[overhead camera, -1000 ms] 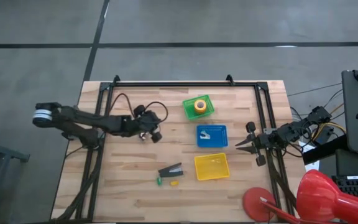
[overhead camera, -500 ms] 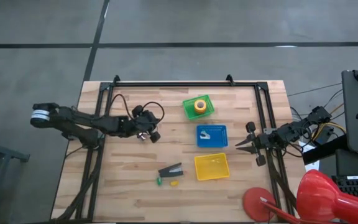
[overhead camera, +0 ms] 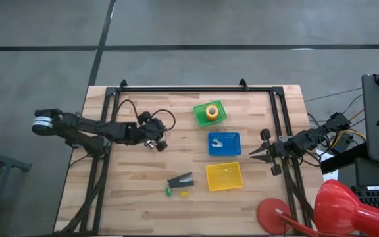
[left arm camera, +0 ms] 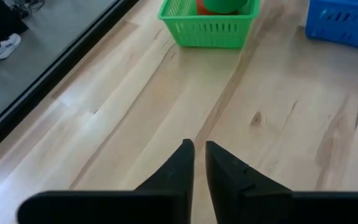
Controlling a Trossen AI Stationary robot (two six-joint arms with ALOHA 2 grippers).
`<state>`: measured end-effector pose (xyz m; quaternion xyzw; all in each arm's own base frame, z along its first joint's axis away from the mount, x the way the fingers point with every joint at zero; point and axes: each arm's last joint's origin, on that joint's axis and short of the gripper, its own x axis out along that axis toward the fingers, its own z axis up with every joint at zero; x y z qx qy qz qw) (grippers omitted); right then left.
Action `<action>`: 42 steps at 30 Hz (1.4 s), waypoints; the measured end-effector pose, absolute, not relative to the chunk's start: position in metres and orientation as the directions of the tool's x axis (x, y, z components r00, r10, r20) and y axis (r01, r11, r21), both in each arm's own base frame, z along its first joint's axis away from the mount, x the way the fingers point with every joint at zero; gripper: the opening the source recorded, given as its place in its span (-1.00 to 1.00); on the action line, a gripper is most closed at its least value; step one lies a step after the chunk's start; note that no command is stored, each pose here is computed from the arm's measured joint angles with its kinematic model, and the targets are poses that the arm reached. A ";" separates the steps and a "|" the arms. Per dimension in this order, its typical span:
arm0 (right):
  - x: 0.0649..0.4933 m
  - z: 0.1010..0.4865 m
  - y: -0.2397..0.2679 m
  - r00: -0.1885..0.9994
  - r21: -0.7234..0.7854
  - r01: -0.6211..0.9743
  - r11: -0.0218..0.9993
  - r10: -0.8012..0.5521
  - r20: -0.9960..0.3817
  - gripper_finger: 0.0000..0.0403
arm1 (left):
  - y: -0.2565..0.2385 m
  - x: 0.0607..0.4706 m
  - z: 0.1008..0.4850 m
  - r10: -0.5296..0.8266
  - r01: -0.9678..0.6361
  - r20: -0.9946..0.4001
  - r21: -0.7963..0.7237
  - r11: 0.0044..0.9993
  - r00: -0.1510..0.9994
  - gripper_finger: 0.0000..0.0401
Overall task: Pick and place Stapler, Stapler remover, tape
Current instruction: Put the light blue staple remover into the blue bin
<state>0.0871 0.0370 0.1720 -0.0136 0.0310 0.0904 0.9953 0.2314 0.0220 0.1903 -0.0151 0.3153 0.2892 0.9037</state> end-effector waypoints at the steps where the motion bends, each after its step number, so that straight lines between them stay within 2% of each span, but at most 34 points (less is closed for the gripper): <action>1: 0.087 0.172 0.037 0.982 -0.022 -0.181 0.983 0.179 -0.064 -0.74 | 0.022 0.231 0.190 0.514 -0.531 -0.580 0.160 0.832 0.632 -0.73; 4: 0.087 0.172 0.037 0.982 -0.022 -0.181 0.983 0.179 -0.064 -0.74 | 0.022 0.230 0.189 0.515 -0.512 -0.587 0.191 0.838 0.625 -0.61; 10: 0.087 0.172 0.037 0.982 -0.022 -0.181 0.983 0.180 -0.064 -0.74 | 0.022 0.222 0.181 0.524 -0.361 -0.649 0.381 0.852 0.552 -0.43; 15: 0.087 0.172 0.037 0.982 -0.022 -0.181 0.983 0.180 -0.064 -0.74 | 0.022 0.214 0.173 0.527 -0.333 -0.694 0.410 0.849 0.490 -0.44; 24: 0.087 0.172 0.037 0.982 -0.022 -0.181 0.983 0.180 -0.064 -0.74 | 0.021 0.208 0.165 0.525 -0.188 -0.734 0.497 0.847 0.431 -0.52; 33: 0.087 0.172 0.037 0.982 -0.022 -0.182 0.983 0.180 -0.065 -0.74 | 0.022 0.210 0.153 0.533 -0.017 -0.751 0.572 0.820 0.389 -0.40; 37: 0.087 0.172 0.037 0.982 -0.022 -0.182 0.983 0.180 -0.065 -0.74 | 0.024 0.211 0.151 0.606 -0.040 -0.707 0.639 0.769 0.364 -0.36; 42: 0.087 0.172 0.037 0.982 -0.024 -0.181 0.983 0.180 -0.065 -0.74 | 0.024 0.211 0.149 0.626 -0.014 -0.698 0.664 0.748 0.347 -0.38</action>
